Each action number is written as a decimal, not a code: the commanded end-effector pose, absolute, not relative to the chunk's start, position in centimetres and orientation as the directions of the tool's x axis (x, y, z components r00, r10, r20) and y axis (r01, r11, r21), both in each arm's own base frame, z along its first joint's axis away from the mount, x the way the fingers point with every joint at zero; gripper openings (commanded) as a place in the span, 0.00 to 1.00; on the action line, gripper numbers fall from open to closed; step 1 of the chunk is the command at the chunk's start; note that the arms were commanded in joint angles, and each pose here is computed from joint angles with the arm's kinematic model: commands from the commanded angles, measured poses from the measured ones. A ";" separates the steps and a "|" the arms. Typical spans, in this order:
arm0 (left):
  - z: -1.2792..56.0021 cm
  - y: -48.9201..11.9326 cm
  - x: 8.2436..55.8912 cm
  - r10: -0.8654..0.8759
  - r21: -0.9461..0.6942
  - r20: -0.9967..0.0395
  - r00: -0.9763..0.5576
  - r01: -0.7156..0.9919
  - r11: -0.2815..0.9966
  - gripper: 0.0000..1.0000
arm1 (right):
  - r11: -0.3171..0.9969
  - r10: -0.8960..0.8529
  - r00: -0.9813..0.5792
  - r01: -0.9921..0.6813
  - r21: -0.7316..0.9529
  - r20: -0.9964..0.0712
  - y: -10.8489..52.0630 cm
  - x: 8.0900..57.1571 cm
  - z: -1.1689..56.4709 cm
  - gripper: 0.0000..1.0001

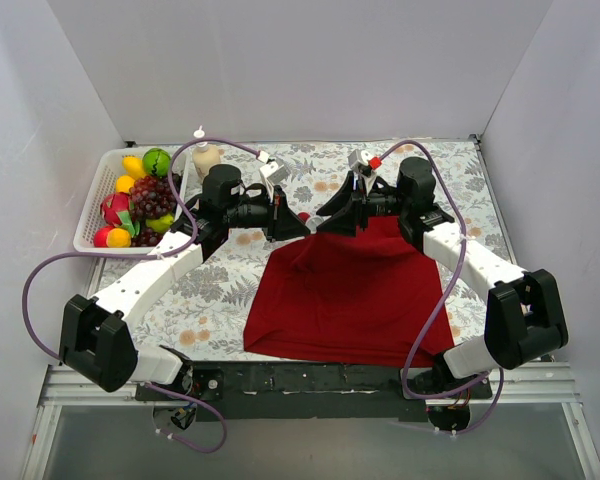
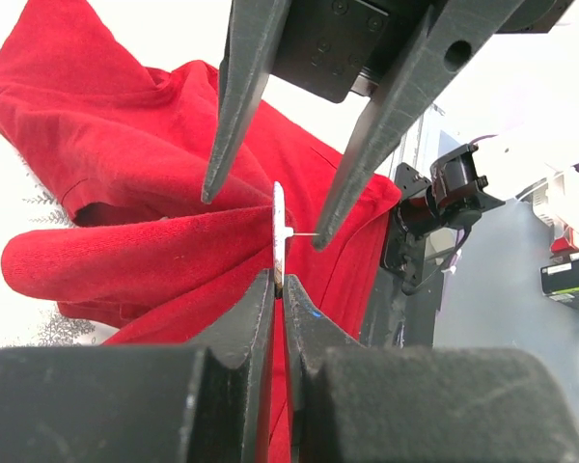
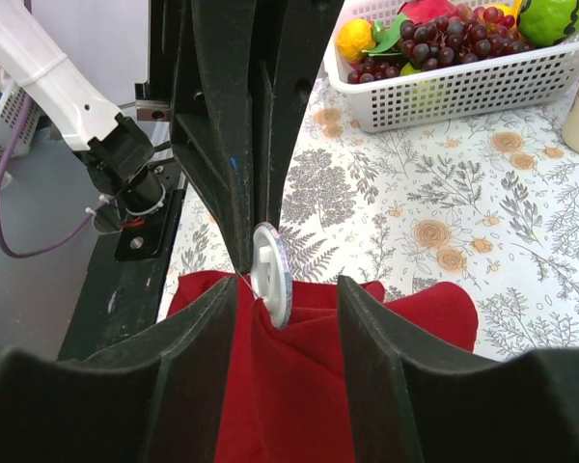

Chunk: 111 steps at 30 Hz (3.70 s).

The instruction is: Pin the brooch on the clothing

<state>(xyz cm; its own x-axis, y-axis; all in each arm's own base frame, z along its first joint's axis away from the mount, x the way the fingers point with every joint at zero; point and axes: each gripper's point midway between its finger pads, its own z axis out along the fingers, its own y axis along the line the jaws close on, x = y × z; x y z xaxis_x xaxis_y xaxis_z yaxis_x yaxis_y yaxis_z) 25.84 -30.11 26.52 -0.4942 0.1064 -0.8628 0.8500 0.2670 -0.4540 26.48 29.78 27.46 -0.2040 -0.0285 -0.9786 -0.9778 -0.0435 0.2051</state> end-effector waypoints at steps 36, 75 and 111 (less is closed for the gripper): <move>30.3 -29.8 25.5 0.081 -0.376 -0.911 -0.405 0.894 0.245 0.00 | -0.074 -0.071 -0.186 -0.979 0.191 -0.980 30.0 26.7 27.8 0.54; 30.0 -29.7 25.7 0.091 -0.376 -0.908 -0.410 0.890 0.257 0.00 | -0.130 -0.071 -0.210 -0.967 0.218 -0.975 31.6 26.3 28.1 0.66; 29.9 -29.6 25.5 0.102 -0.381 -0.903 -0.416 0.888 0.256 0.00 | -0.158 -0.075 -0.241 -0.955 0.250 -0.968 31.3 26.5 28.1 0.51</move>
<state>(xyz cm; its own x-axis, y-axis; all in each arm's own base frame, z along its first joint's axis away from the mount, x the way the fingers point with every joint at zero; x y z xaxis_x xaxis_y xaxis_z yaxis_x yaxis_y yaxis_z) 25.89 -29.49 26.72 -0.4889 0.1300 -0.8626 0.8499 0.2939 -0.4374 26.19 30.87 26.92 -0.2842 -0.0938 -0.9542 -0.9442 -0.1452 0.2955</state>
